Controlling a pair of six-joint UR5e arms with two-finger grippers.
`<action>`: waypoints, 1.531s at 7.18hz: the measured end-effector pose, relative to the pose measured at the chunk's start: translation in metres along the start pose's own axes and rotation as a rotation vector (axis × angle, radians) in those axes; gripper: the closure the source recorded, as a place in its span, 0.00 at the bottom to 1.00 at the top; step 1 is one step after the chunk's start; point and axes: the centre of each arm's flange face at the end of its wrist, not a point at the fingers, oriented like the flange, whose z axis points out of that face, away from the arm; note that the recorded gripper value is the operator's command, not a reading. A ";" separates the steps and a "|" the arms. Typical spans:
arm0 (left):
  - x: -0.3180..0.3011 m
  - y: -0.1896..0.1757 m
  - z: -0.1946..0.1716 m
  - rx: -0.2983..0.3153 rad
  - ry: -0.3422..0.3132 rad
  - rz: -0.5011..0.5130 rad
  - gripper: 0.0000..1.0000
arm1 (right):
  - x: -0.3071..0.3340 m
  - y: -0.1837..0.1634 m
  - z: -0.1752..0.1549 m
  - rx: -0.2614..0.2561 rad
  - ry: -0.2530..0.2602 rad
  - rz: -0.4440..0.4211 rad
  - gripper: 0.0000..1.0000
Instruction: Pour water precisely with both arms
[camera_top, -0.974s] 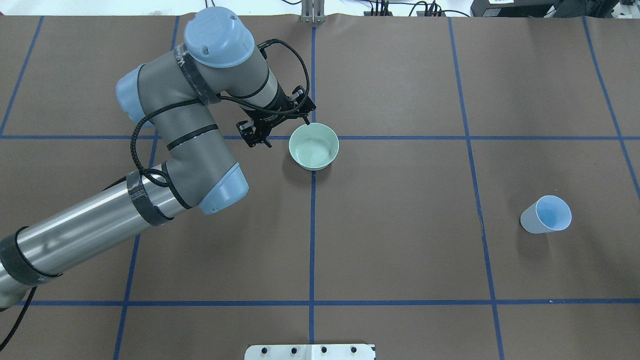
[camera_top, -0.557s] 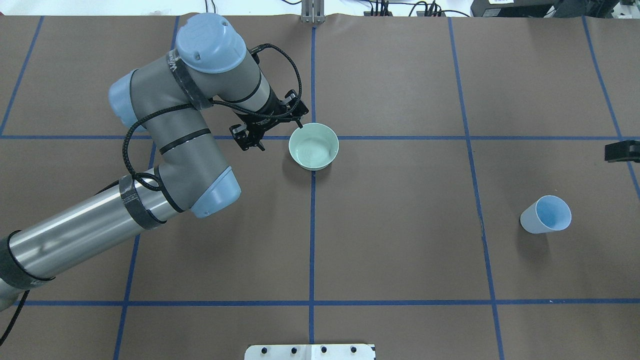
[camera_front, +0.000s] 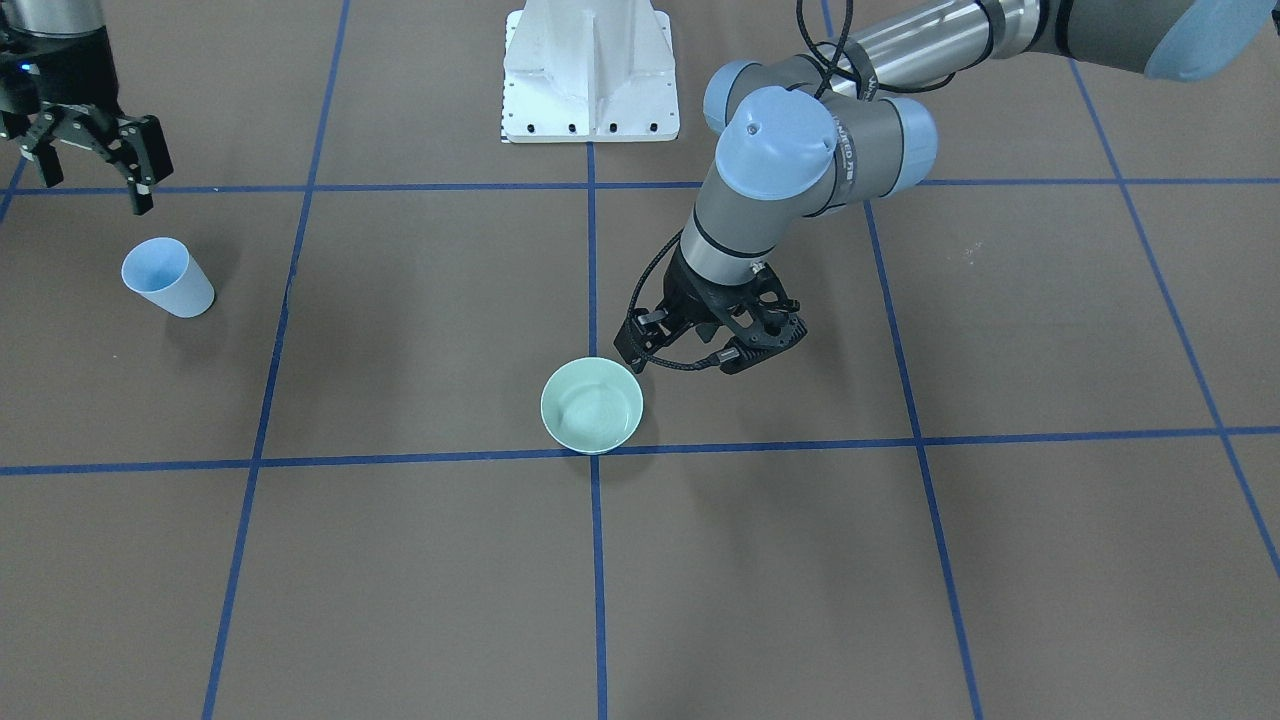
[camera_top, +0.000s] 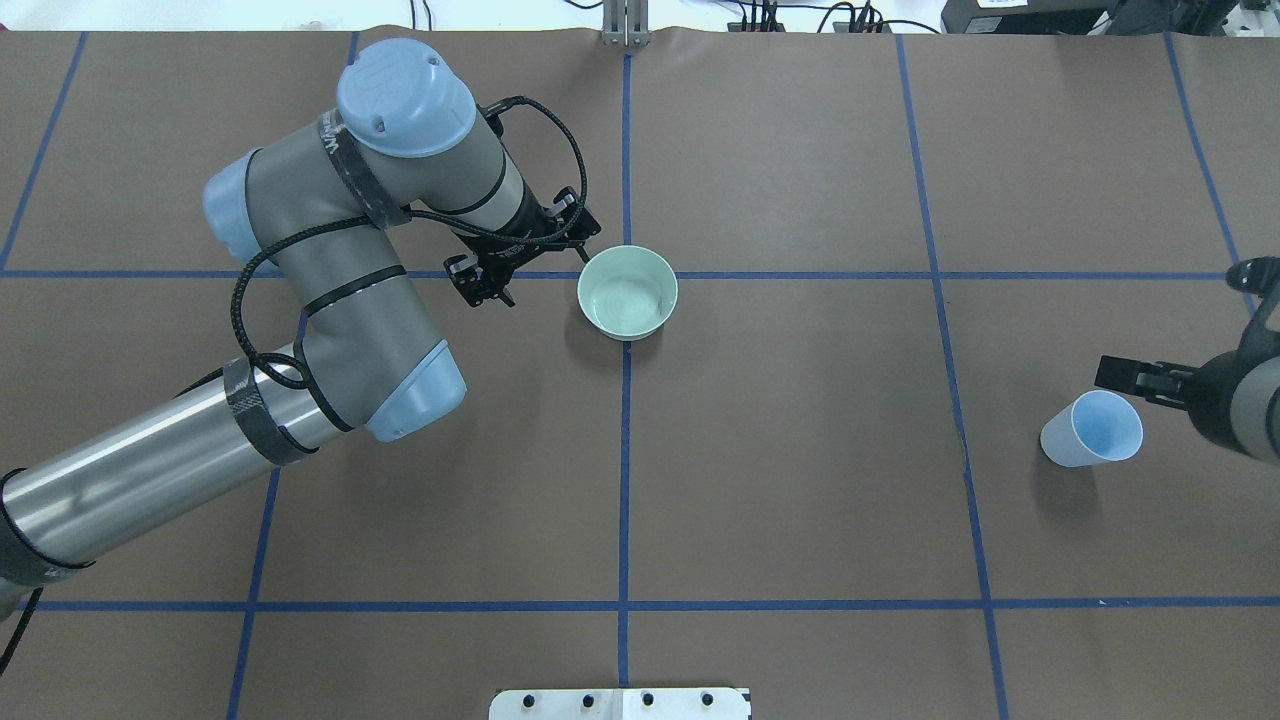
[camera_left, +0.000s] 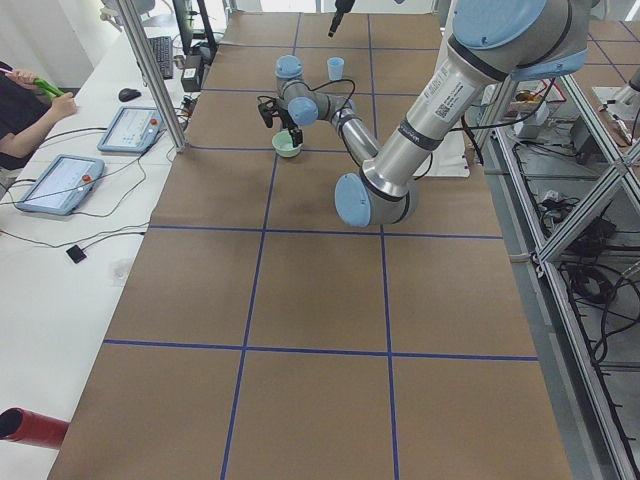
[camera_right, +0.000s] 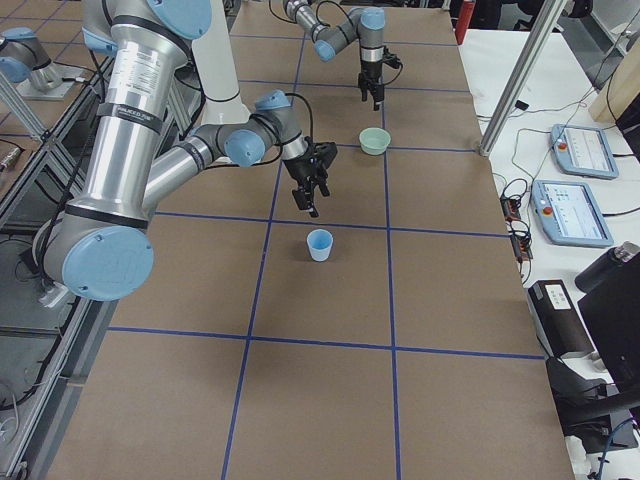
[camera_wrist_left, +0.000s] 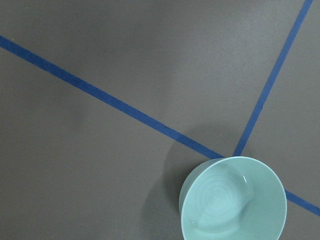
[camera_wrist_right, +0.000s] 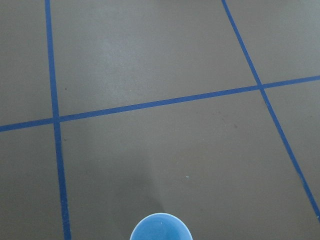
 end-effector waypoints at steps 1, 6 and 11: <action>-0.002 -0.001 0.000 0.001 -0.001 0.000 0.00 | -0.001 0.030 0.005 0.063 0.000 -0.007 0.01; -0.005 0.001 0.002 -0.001 -0.004 0.000 0.00 | 0.021 0.120 0.061 0.296 -0.016 0.048 0.01; -0.005 0.002 0.003 -0.003 -0.006 0.000 0.00 | 0.024 0.156 0.083 0.342 0.001 0.046 0.01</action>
